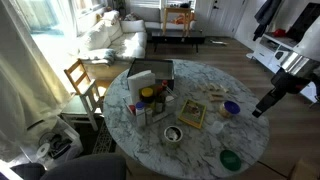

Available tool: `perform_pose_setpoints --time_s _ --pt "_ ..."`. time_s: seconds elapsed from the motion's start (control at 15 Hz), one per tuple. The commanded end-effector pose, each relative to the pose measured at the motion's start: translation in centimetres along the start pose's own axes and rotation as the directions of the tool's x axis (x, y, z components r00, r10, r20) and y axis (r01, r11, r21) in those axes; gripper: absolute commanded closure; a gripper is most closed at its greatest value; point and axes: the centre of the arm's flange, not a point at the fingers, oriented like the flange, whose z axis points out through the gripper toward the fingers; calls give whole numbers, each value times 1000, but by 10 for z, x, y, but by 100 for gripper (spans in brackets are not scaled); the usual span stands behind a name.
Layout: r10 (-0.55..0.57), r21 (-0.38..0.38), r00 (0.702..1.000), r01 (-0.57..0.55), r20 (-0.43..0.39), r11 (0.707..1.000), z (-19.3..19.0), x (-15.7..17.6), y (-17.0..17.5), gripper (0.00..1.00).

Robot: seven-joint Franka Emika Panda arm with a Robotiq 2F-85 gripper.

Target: Put the right can on the left can, then put the measuring spoon on the can

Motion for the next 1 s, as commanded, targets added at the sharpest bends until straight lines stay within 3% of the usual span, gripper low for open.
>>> perform_pose_setpoints --time_s 0.0,0.2,0.47,0.73,0.93 --pt "0 0 1000 0 0 1000 0 0 0 0" --pt "0 0 1000 0 1 1000 0 0 0 0" --pt "250 -37 966 -252 -60 967 30 39 8 0" --pt "436 -71 894 -444 -105 893 65 68 21 0" --pt "559 -112 819 -572 -130 813 83 85 38 0"
